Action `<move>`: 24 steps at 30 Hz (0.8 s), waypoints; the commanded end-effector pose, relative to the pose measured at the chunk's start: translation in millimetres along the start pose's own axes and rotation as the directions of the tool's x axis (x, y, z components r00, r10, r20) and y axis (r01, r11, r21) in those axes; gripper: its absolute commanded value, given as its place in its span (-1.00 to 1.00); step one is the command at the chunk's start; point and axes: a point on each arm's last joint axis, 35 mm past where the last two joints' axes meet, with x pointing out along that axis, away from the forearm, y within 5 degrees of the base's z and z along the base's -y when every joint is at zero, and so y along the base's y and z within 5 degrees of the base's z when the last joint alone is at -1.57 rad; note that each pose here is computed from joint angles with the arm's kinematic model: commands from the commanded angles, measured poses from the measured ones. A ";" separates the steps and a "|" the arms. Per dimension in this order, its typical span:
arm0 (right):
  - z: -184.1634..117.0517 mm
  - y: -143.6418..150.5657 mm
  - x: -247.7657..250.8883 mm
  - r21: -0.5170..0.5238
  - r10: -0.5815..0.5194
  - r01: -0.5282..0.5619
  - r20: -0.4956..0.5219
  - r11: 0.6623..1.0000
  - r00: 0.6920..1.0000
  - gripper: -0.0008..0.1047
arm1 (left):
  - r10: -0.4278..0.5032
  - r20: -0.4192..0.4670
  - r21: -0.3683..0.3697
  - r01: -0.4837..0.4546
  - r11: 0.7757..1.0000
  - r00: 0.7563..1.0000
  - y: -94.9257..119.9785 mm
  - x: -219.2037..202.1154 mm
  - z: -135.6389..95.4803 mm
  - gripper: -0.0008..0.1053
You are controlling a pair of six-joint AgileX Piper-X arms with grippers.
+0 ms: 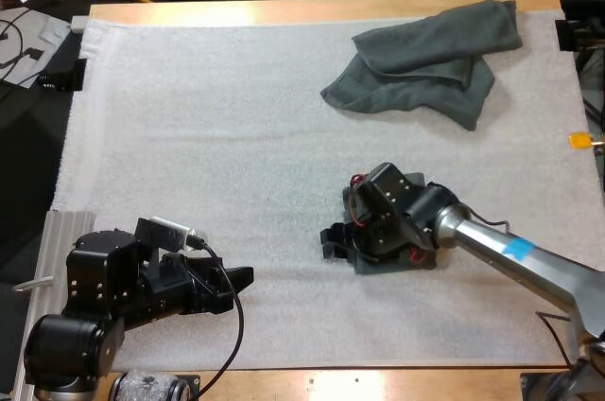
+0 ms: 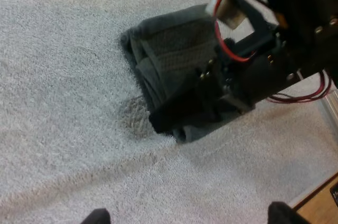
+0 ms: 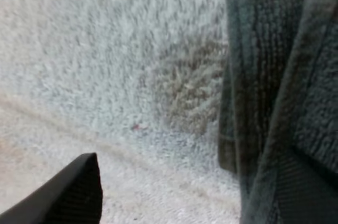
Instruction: Pick towel from pile, fold and stack
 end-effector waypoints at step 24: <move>-51.3 28.9 -141.3 -0.191 -0.184 0.231 0.237 0.954 0.954 0.31 | -0.007 0.002 0.023 0.007 1.000 1.000 1.1 1.6 -0.7 0.11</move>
